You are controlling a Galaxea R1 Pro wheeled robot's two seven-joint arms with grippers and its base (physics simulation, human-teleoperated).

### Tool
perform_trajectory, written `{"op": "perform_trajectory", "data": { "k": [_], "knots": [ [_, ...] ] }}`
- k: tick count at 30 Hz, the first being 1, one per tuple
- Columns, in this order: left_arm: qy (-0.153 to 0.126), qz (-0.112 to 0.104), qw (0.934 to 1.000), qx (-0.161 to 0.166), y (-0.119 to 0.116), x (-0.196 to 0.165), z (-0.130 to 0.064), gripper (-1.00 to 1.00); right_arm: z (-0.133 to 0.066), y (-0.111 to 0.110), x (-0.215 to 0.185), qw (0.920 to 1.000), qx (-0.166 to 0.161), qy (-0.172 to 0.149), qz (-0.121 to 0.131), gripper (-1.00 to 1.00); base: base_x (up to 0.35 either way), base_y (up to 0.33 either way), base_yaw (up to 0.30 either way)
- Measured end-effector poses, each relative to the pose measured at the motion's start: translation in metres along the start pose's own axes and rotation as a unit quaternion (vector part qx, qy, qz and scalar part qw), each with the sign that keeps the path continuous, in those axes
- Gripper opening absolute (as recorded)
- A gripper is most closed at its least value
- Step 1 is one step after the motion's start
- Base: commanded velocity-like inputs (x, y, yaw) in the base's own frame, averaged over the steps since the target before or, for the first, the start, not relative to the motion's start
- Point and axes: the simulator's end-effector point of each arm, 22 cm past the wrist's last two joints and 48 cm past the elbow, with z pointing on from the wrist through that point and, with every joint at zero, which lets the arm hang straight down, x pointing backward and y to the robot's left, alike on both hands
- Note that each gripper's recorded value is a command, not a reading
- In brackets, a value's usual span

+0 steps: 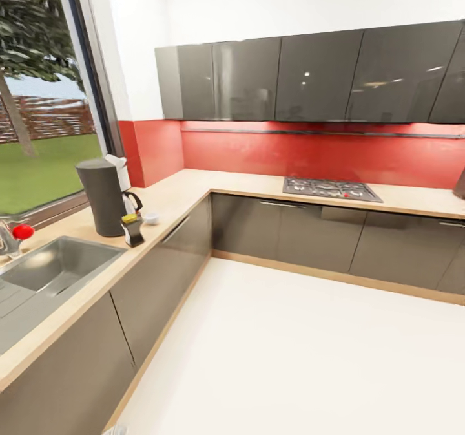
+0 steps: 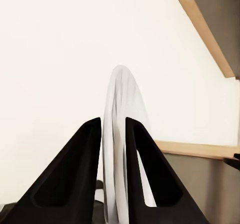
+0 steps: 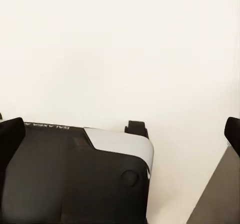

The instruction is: Set up a coffee station on the kitchen countertop: keep the coffee maker on the countertop, move the bottle of coffee from the kitchen shelf to the counter next to the coffee maker, place a paper coffee filter on top of the coffee maker, put the saucer next to the coffee maker with the coffee cup on the saucer, and place the electric kettle next to the coffee maker.

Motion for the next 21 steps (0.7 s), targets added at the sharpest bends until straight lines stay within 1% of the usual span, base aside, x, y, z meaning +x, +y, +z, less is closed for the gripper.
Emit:
{"op": "perform_trajectory", "data": {
  "k": [5, 8, 21],
  "knots": [
    [0.000, -0.001, 1.0000, -0.001, 0.001, 0.001, 0.000, -1.00, 0.001, 0.001, 0.001, 1.0000, -0.003, 0.002, -0.001, 1.00, 0.305, -0.161, -0.066],
    [0.000, -0.001, 1.0000, -0.001, 0.001, 0.000, 0.000, -1.00, 0.001, 0.006, 0.002, 1.0000, -0.007, 0.003, -0.005, 1.00, 0.314, -0.134, -0.008],
    [0.000, -0.002, 1.0000, -0.001, 0.001, 0.001, 0.000, -1.00, 0.002, 0.005, 0.013, 0.9999, -0.006, 0.010, -0.004, 1.00, 0.318, -0.121, -0.001]
  ]
}}
